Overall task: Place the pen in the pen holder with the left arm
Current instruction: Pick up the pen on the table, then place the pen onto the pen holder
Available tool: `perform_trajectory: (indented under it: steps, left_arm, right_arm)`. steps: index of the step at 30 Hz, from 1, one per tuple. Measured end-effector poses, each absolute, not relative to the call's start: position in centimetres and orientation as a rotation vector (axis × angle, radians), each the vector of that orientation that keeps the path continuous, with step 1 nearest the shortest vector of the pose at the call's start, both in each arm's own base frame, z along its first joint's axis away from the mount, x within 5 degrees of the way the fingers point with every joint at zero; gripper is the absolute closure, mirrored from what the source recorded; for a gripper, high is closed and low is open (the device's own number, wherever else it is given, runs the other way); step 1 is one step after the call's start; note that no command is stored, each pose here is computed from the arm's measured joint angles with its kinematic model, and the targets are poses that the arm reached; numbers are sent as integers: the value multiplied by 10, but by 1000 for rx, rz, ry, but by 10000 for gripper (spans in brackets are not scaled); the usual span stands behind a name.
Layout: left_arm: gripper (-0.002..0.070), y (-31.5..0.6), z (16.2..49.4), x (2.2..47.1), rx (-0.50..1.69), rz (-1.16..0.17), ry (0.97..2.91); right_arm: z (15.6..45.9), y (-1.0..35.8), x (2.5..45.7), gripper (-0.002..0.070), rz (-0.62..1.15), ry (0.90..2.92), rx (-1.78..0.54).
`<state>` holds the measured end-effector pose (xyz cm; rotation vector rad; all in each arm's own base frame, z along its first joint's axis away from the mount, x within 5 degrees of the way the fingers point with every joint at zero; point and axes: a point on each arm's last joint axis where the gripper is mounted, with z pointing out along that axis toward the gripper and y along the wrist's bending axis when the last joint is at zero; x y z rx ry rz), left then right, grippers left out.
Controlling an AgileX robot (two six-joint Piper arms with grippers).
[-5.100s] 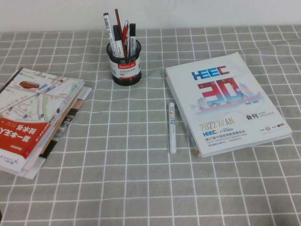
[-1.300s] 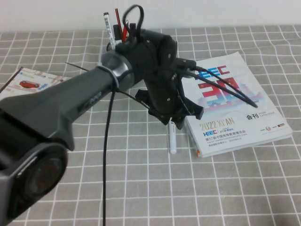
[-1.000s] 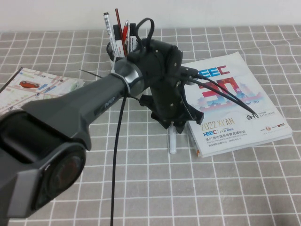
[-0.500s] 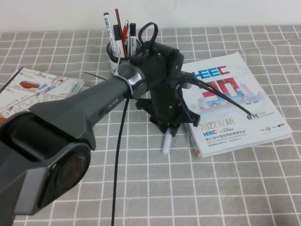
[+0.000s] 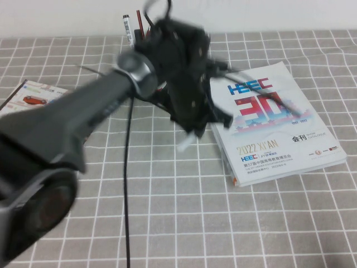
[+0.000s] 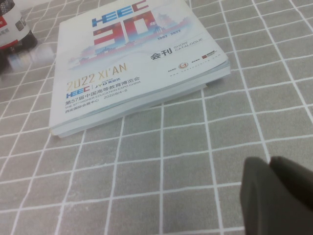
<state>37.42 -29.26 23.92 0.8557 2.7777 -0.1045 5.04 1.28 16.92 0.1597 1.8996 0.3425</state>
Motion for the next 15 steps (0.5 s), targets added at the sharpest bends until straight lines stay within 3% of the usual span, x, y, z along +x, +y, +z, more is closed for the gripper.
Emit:
perform_trajectory:
  steps: [7, 15]
  left_arm:
    - [566, -271, 336, 349, 832, -137, 2552]
    - [566, -253, 380, 329, 841, -146, 2446]
  right_arm:
    - [169, 13, 50, 691, 343, 1900, 160]
    - [169, 13, 50, 691, 343, 1900, 160]
